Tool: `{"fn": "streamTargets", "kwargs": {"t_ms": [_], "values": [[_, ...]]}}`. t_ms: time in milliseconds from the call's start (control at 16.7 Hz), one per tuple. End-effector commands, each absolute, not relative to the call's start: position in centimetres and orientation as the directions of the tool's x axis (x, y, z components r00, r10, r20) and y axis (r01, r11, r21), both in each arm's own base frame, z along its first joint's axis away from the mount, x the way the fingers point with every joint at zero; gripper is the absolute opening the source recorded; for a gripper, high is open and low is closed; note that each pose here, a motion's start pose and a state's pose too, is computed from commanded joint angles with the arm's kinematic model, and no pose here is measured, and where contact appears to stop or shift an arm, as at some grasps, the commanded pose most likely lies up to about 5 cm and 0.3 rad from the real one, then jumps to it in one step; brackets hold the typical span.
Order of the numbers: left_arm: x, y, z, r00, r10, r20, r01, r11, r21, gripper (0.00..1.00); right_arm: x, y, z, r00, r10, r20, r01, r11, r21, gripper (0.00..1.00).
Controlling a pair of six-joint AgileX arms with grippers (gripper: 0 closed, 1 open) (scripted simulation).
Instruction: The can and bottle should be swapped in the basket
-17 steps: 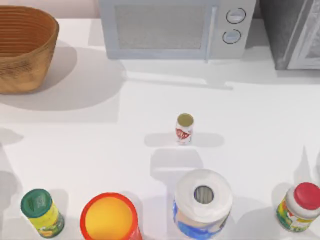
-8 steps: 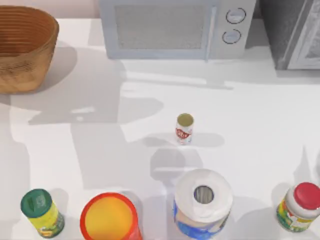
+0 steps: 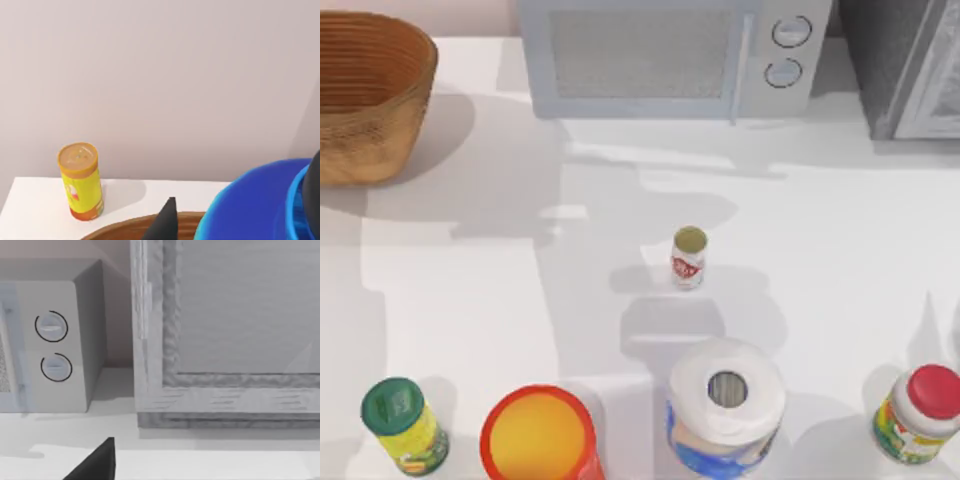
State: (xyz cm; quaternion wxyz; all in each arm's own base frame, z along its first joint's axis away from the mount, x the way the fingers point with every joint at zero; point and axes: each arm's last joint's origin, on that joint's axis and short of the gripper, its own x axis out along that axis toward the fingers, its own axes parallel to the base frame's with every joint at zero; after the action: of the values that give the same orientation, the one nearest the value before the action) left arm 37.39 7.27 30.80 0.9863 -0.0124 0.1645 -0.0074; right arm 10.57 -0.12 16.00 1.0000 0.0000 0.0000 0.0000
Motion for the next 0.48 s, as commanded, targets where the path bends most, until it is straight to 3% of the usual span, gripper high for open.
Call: {"fn": "streamTargets", "kwargs": {"t_ms": [480], "values": [[40.9, 7.0, 27.9, 0.945, -0.02, -0.325, 0.012, 1.0, -0.027, 0.0, 10.6, -0.1, 16.0, 1.0, 0.0, 0.0, 0.0, 1.0, 0.0, 1.0]]}}
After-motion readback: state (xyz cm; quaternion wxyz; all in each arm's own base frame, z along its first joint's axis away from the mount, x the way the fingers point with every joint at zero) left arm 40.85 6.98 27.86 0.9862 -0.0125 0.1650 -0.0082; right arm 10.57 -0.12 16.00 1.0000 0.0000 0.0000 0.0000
